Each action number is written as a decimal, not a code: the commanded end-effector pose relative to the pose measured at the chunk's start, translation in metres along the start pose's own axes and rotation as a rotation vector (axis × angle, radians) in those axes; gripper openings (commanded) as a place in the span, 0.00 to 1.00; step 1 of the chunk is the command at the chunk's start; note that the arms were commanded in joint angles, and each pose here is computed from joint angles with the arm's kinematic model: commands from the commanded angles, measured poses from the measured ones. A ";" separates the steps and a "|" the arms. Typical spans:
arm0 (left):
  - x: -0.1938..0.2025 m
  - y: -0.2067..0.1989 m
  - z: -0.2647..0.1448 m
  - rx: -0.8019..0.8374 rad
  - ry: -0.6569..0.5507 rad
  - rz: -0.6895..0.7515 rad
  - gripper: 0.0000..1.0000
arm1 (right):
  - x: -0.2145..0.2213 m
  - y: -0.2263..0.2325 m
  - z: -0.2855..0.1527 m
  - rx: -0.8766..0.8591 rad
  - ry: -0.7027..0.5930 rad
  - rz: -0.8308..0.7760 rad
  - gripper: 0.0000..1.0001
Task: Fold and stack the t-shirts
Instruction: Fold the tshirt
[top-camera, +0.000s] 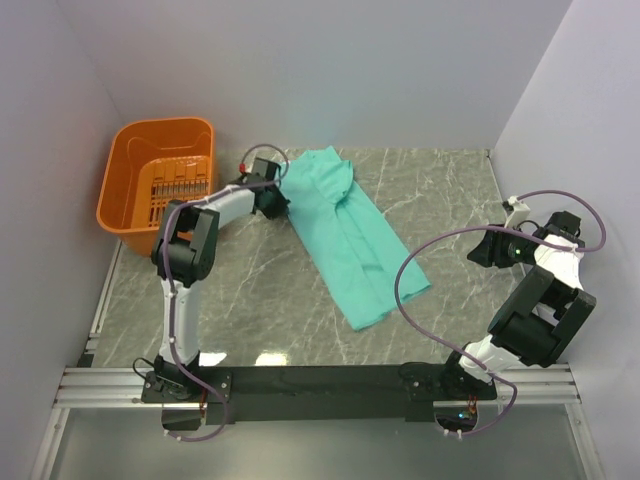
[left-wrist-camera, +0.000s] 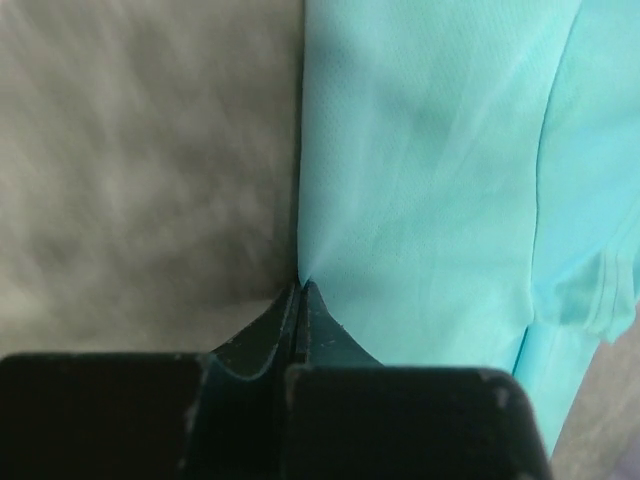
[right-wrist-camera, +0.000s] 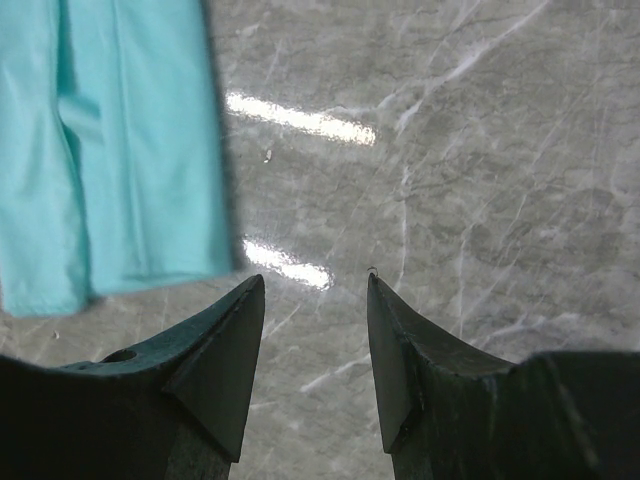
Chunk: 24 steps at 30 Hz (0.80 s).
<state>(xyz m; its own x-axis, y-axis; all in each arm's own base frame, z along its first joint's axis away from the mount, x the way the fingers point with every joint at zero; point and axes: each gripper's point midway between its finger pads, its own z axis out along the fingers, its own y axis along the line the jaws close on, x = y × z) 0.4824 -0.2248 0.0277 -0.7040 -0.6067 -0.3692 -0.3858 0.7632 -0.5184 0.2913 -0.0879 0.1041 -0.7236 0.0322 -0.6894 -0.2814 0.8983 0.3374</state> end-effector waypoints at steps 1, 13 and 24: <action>-0.034 0.031 0.005 -0.108 0.033 0.109 0.01 | -0.012 0.006 -0.004 -0.017 -0.036 -0.043 0.53; -0.061 -0.038 -0.059 0.153 -0.001 0.337 0.48 | 0.006 0.047 0.026 -0.146 0.075 -0.232 0.53; 0.035 -0.055 -0.184 0.360 -0.146 0.805 0.54 | 0.043 0.130 0.032 -0.595 0.061 -1.025 0.69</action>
<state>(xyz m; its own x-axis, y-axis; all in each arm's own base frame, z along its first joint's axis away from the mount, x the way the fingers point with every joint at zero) 0.3884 -0.2437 0.1581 -0.7428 -0.1126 -0.6600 0.2467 0.8703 -0.4262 0.2593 0.0266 0.0863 -0.3393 -0.5458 -0.7661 -0.9028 0.4178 0.1021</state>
